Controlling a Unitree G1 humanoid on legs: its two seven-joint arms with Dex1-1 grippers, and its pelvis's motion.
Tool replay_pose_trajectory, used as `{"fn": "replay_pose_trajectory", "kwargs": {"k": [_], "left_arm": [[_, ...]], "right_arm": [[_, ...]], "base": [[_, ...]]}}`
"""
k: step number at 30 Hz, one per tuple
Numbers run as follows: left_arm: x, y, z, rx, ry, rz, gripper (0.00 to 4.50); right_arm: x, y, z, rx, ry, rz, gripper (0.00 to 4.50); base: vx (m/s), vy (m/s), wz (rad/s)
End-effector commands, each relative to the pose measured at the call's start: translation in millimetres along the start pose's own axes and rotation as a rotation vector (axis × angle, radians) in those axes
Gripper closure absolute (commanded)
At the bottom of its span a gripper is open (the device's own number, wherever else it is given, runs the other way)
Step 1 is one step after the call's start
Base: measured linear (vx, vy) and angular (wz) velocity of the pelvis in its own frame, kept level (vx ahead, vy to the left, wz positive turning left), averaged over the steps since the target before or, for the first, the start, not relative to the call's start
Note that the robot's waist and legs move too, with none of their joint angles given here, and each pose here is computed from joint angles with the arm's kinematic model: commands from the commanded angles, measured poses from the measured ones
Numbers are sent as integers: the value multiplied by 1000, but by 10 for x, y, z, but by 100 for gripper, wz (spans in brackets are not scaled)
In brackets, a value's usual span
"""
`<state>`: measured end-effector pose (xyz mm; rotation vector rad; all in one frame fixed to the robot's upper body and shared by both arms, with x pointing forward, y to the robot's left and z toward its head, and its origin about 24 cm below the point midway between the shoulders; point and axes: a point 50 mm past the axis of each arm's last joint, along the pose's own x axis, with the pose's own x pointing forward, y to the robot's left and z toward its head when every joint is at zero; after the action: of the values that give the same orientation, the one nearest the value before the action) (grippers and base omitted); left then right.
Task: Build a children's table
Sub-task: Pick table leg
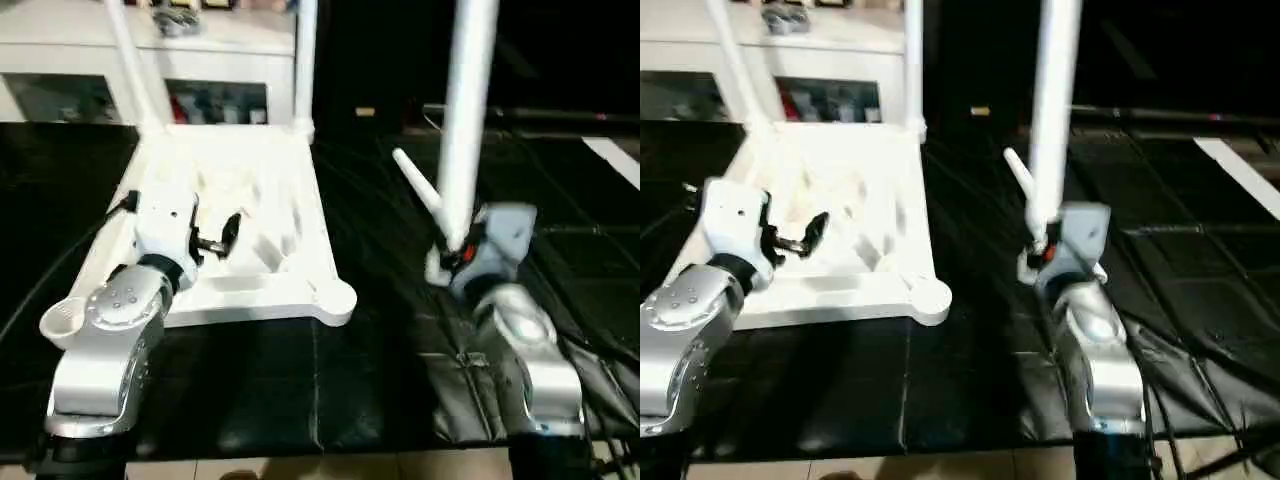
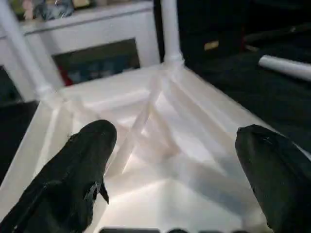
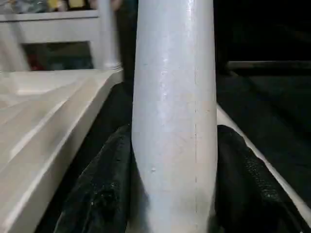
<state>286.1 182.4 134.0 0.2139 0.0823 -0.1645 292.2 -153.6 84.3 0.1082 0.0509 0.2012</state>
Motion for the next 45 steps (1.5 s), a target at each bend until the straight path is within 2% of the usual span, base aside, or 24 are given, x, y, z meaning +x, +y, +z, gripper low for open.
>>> {"fn": "replay_pose_trajectory", "kwargs": {"k": [1, 3, 6, 8, 11, 14, 16, 19, 20, 21, 22, 23, 24, 26, 27, 28, 29, 32, 36, 40, 45], "left_arm": [[18, -42, 20, -10, -5, -20, 0], [28, -57, -5, -36, -9, -16, 0], [30, -60, -30, -48, -10, -3, 0], [26, -59, -37, -58, -10, 4, 0], [10, -44, -29, -65, -20, 29, 0], [9, -37, -7, -72, -30, 38, 0], [33, -49, 63, -131, -51, 31, 0], [54, -67, 104, -165, -59, 13, 0], [80, -95, 142, -205, -62, -16, 0], [117, -130, 196, -272, -72, -51, 0], [200, -224, 322, -397, -101, -143, 0], [209, -236, 335, -408, -103, -155, 0], [252, -293, 398, -453, -114, -216, 0], [304, -382, 471, -479, -114, -305, 0], [329, -424, 517, -486, -125, -344, 0], [376, -504, 615, -530, -148, -432, 0], [376, -504, 615, -530, -148, -432, 0], [439, -628, 745, -565, -149, -567, 0], [462, -800, 882, -663, -134, -740, 0], [492, -897, 902, -680, -98, -818, 0], [553, -874, 865, -707, -90, -819, 0]], "right_arm": [[-10, 71, 157, 23, -69, 94, 257], [-7, 153, 214, 51, -89, 167, 257], [44, 171, 274, 35, -141, 125, 257], [67, 215, 254, 121, -89, 142, 257], [133, 216, 313, 148, -157, 131, 257], [160, 242, 301, 179, -118, 185, 257], [195, 297, 285, 225, -56, 284, 257], [209, 318, 274, 246, -20, 317, 257], [227, 326, 283, 258, -21, 338, 257], [255, 317, 297, 231, -36, 327, 257], [274, 331, 284, 255, -14, 386, 257], [272, 335, 284, 263, -12, 399, 257], [256, 365, 283, 307, 6, 476, 257], [219, 399, 284, 347, 33, 575, 257], [198, 407, 293, 340, 37, 616, 257], [146, 424, 318, 352, 55, 715, 257], [146, 424, 318, 352, 55, 715, 257], [86, 419, 353, 378, 63, 821, 257], [19, 407, 355, 375, 76, 891, 257], [-37, 430, 403, 423, 61, 944, 257], [-83, 441, 423, 429, 53, 975, 257]], "base": [[0, 0, 0], [0, 0, 0], [0, 0, 0], [0, 0, 0], [0, 0, 0], [0, 0, 0], [0, 0, 0], [0, 0, 0], [0, 0, 0], [0, 0, 0], [0, 0, 0], [0, 0, 0], [0, 0, 0], [0, 0, 0], [0, 0, 0], [0, 0, 0], [0, 0, 0], [0, 0, 0], [0, 0, 0], [0, 0, 0], [0, 0, 0]]}}
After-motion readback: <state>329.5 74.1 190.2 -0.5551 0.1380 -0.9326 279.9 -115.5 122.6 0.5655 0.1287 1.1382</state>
